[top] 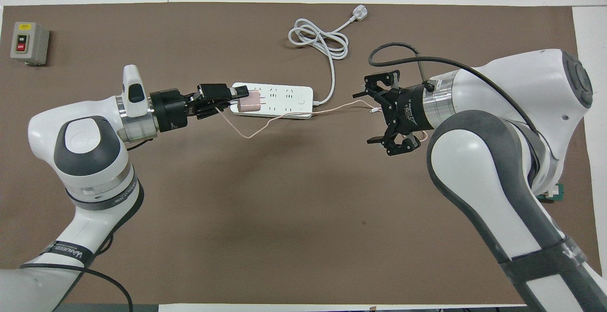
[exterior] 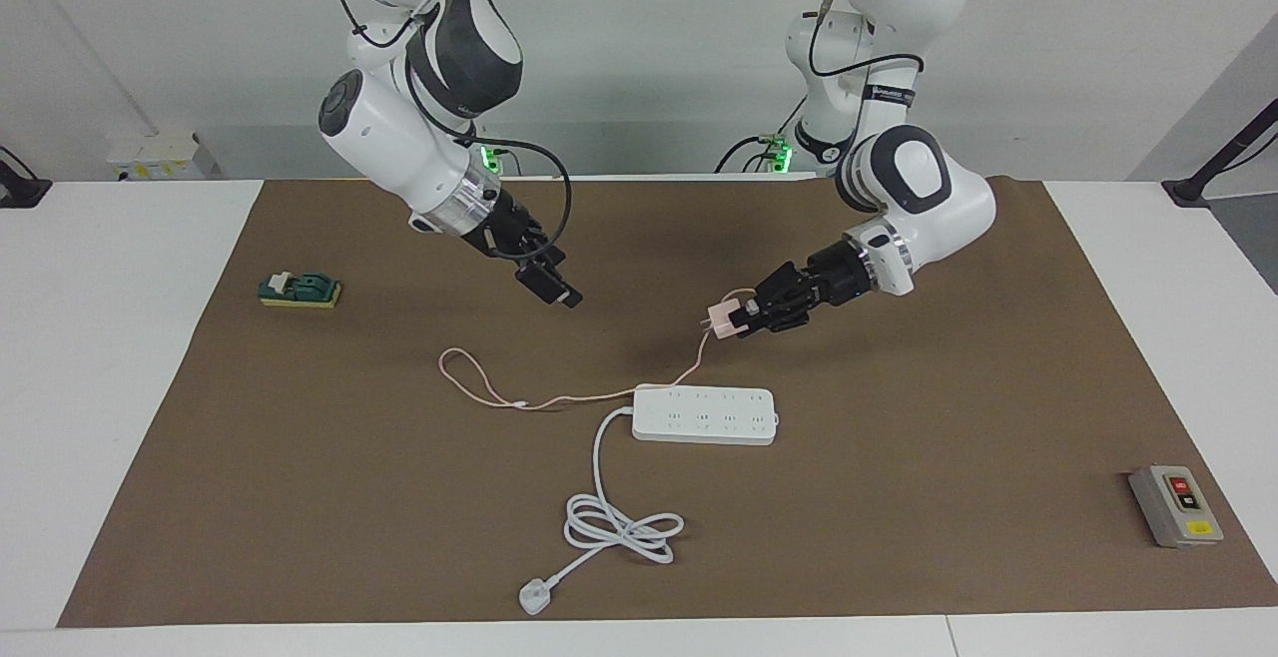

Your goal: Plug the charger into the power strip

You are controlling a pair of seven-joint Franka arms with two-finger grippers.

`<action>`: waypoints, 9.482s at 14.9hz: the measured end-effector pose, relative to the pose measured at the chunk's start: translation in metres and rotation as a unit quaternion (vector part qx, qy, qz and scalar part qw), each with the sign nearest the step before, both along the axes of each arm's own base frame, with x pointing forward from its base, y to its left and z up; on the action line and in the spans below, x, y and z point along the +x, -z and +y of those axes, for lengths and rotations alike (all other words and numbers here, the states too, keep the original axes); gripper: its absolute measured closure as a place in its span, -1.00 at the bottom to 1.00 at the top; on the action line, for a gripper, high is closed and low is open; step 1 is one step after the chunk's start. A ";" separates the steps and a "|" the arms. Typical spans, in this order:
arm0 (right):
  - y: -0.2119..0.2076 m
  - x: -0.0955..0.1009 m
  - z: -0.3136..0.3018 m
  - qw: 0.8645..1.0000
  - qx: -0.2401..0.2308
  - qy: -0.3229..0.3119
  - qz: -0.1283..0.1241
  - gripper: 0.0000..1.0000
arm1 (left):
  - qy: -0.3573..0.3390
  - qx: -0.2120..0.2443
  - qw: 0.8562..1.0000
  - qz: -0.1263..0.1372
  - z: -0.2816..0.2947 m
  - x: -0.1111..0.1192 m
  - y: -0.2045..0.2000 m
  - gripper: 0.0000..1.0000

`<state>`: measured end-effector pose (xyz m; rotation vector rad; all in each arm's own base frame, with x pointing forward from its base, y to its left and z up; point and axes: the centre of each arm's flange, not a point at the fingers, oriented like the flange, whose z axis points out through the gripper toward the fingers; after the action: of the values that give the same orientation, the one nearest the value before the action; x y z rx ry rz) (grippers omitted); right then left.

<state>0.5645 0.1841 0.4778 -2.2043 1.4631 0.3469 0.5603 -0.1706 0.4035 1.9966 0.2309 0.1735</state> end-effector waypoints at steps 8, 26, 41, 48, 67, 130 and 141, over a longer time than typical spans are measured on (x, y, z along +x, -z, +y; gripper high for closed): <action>-0.024 -0.014 -0.045 0.976 -0.115 -0.175 -0.061 -1.00 | 0.038 0.270 0.960 0.058 0.084 0.023 -0.054 0.37; -0.112 -0.033 -0.155 0.890 -0.206 -0.396 -0.092 -1.00 | -0.024 0.432 0.898 0.084 0.081 0.034 -0.083 0.37; -0.133 -0.024 -0.258 0.882 -0.216 -0.408 -0.094 -1.00 | -0.316 0.366 0.837 0.255 0.071 0.040 -0.095 0.37; -0.133 -0.023 -0.259 0.837 -0.208 -0.490 -0.122 -1.00 | -0.469 0.357 0.733 0.341 -0.012 0.028 -0.078 0.37; -0.134 -0.026 -0.256 0.834 -0.207 -0.497 -0.119 -1.00 | -0.536 0.388 0.653 0.368 -0.126 0.072 -0.022 0.37; -0.134 -0.026 -0.256 0.834 -0.207 -0.497 -0.119 -1.00 | -0.537 0.361 0.678 0.349 -0.134 0.039 0.061 0.37; -0.134 -0.026 -0.256 0.834 -0.207 -0.497 -0.119 -1.00 | -0.525 0.347 0.687 0.364 -0.125 0.034 0.004 -1.00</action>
<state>0.5388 -0.0715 0.6123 -3.0785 0.1357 0.0500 0.5941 -0.2957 0.3994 2.3080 2.1177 0.1832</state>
